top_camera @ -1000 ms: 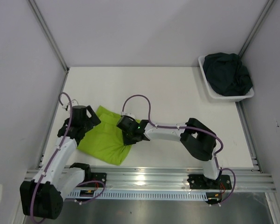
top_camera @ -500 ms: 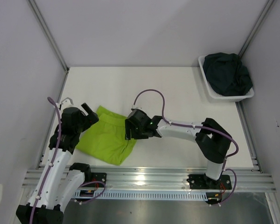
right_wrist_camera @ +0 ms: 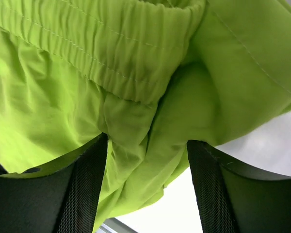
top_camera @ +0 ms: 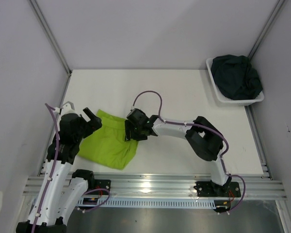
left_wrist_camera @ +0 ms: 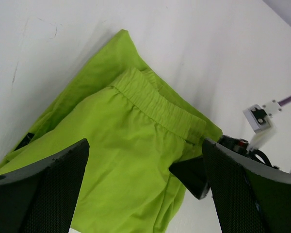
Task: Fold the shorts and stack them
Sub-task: Neatly place the folded shorts to the corner
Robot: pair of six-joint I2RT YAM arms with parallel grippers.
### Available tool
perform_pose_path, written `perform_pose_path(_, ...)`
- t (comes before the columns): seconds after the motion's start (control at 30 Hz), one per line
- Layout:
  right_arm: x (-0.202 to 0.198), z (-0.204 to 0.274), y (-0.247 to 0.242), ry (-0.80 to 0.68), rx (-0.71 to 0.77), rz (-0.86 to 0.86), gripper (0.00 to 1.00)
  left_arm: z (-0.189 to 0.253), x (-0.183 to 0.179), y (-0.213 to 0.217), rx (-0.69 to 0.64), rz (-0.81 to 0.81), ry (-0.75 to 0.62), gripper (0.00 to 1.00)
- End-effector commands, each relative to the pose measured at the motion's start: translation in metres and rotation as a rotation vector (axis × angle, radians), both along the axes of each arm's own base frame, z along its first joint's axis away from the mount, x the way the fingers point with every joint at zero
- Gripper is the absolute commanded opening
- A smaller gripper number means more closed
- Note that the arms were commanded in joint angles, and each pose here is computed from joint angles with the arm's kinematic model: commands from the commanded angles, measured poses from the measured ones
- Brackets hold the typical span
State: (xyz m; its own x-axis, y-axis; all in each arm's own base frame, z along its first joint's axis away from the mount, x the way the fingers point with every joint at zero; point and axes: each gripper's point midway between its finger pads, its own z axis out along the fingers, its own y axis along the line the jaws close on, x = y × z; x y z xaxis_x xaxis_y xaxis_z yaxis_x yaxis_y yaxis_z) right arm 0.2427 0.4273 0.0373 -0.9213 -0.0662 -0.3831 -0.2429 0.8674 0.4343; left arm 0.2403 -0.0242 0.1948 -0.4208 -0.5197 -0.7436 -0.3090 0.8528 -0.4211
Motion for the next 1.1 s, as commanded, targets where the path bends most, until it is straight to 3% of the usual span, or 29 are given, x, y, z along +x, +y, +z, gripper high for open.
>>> perform_pose_path(0.0,0.010,0.001,0.022,-0.037,-0.002,0.079,0.68,0.030,-0.002,-0.002,-0.001,-0.027,-0.071,0.99)
perform_pose_path(0.17,0.015,-0.017,0.043,-0.061,-0.025,0.223,0.69,0.046,-0.006,-0.001,0.011,-0.030,-0.111,0.99)
perform_pose_path(0.6,-0.004,-0.003,0.118,-0.173,0.043,0.428,0.70,0.074,-0.017,0.003,0.025,-0.025,-0.174,0.99)
perform_pose_path(0.83,-0.015,-0.004,0.145,-0.182,0.063,0.458,0.70,0.091,-0.026,0.005,0.036,-0.030,-0.210,0.99)
perform_pose_path(1.07,0.017,-0.005,0.143,-0.202,0.022,0.363,0.67,0.095,-0.028,0.004,0.051,-0.047,-0.211,0.99)
